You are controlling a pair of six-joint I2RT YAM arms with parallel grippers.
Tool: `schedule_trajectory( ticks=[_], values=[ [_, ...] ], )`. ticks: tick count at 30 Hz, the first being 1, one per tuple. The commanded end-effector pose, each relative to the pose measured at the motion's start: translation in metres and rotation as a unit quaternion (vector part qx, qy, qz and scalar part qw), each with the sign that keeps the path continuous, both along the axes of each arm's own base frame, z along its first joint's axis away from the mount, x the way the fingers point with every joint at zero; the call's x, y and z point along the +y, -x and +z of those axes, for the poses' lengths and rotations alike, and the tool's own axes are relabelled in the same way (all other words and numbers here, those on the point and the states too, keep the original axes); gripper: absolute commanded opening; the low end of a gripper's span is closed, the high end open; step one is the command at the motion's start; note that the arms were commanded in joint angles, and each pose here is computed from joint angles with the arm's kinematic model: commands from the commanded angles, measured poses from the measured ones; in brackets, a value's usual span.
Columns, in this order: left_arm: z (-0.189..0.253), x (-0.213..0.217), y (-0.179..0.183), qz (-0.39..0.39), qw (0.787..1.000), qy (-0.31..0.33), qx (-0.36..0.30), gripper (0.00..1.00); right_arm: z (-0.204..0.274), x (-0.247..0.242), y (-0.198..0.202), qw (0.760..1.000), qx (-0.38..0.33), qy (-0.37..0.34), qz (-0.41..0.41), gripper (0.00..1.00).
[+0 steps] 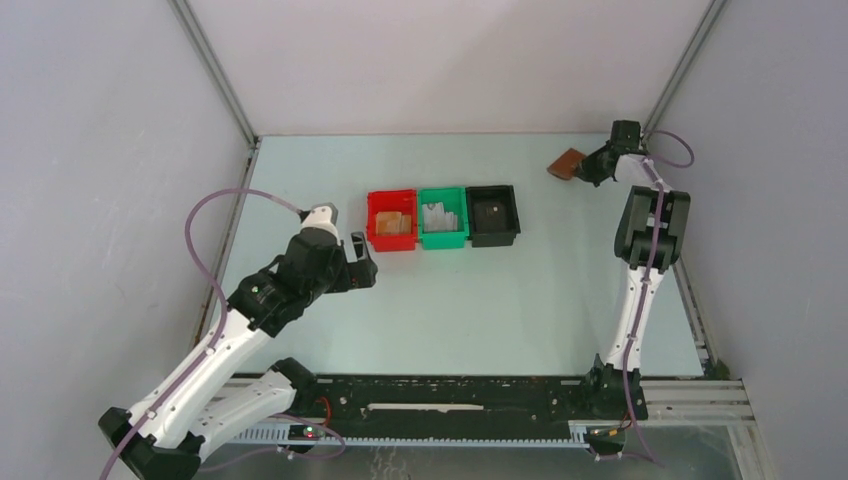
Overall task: Take the credit cards out of the card holder
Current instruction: Pick up the card holder from the corner of the board, then place the card holder at the center of the board.
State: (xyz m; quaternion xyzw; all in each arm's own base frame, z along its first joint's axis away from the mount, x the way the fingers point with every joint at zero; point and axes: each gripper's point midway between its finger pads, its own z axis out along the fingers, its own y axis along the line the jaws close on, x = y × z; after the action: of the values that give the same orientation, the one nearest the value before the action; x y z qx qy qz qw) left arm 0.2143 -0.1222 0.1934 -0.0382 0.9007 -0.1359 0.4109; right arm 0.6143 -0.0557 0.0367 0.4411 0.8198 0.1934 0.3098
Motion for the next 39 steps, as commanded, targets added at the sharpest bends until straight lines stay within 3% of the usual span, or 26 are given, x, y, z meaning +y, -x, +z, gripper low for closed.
schedule_trajectory(
  ticks=[1, 12, 19, 23, 30, 38, 39],
  values=[
    [0.007, -0.005, -0.005, -0.011, 1.000, 0.002, -0.014, 1.00, 0.039, 0.006, 0.048, 0.999, -0.004, 0.039, 0.014, 0.00],
    [0.023, -0.039, -0.017, -0.068, 0.997, 0.038, -0.028, 1.00, 0.074, 0.049, 0.242, 0.998, -0.017, 0.038, 0.036, 0.00],
    [0.010, -0.062, -0.019, -0.100, 0.994, 0.042, 0.030, 1.00, 0.076, 0.114, 0.355, 0.990, -0.030, 0.041, 0.130, 0.00],
    [0.015, -0.070, -0.020, -0.121, 0.992, 0.044, 0.015, 1.00, 0.071, 0.168, 0.401, 0.975, -0.063, 0.004, 0.213, 0.00],
    [0.013, -0.073, -0.022, -0.117, 0.992, 0.049, 0.016, 1.00, 0.045, 0.225, 0.434, 0.953, -0.078, -0.020, 0.294, 0.00],
    [-0.005, -0.090, -0.015, -0.087, 0.996, 0.031, 0.019, 1.00, 0.011, 0.227, 0.420, 0.965, -0.040, 0.010, 0.258, 0.00],
    [-0.007, -0.092, -0.013, -0.086, 0.996, 0.027, 0.015, 1.00, 0.007, 0.227, 0.422, 0.965, -0.033, 0.010, 0.259, 0.09]
  ],
)
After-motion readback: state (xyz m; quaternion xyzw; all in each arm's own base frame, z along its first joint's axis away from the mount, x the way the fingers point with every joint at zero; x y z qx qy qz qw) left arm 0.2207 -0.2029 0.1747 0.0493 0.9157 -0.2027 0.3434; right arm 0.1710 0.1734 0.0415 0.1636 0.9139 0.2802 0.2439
